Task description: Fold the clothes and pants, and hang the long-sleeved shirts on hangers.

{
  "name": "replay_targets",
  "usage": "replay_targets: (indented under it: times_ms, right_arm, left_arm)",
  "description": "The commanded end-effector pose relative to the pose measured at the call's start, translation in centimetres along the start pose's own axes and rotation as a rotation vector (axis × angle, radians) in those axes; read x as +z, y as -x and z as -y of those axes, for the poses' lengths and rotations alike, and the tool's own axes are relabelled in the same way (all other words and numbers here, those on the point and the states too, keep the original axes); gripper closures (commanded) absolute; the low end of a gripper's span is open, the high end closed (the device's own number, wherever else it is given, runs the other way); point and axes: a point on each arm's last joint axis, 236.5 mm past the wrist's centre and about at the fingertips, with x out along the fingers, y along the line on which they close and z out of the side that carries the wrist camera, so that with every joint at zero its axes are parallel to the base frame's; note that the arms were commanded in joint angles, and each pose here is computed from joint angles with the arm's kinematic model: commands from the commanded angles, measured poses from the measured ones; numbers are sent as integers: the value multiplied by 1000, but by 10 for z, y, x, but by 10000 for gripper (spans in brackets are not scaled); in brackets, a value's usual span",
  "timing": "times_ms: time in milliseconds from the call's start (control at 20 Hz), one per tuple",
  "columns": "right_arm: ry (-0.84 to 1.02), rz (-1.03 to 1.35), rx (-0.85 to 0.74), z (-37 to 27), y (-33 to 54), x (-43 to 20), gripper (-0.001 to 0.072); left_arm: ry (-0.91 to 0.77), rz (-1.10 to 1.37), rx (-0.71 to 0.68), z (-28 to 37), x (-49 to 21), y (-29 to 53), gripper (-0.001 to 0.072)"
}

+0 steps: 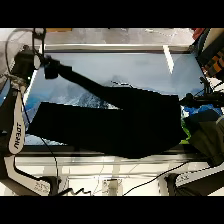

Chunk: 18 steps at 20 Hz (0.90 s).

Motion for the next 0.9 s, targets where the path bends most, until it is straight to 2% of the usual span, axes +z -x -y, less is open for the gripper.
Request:
replay_targets:
  times_ms: [0, 50, 100, 150, 200, 300, 650, 850]
  right_arm:
    - [1, -2, 0, 0, 1, 0, 689]
    - [2, -2, -7, 1, 1, 0, 689]
    - [3, -2, -13, 3, 1, 0, 689]
    - [3, -2, -13, 3, 1, -1, 689]
    - [3, -2, -13, 3, 1, 0, 689]
    - [3, -2, -13, 3, 1, 0, 689]
    - [7, -1, -14, 3, 1, 0, 689]
    - [8, 23, -30, 7, 1, 5, 689]
  left_arm:
    - [-12, -363, -34, 13, -122, -37, 696]
    - [-14, -428, -42, 15, -148, -43, 687]
    - [16, -465, -38, 16, -163, -47, 568]
    - [80, -481, -18, 12, -169, -50, 216]
    - [157, -476, 23, 4, -170, -52, 2]
    - [269, -458, 100, -16, -167, -50, -11]
    - [665, -413, 208, -63, -172, -51, 5]
    - [917, -342, 17, -53, -159, -75, 8]
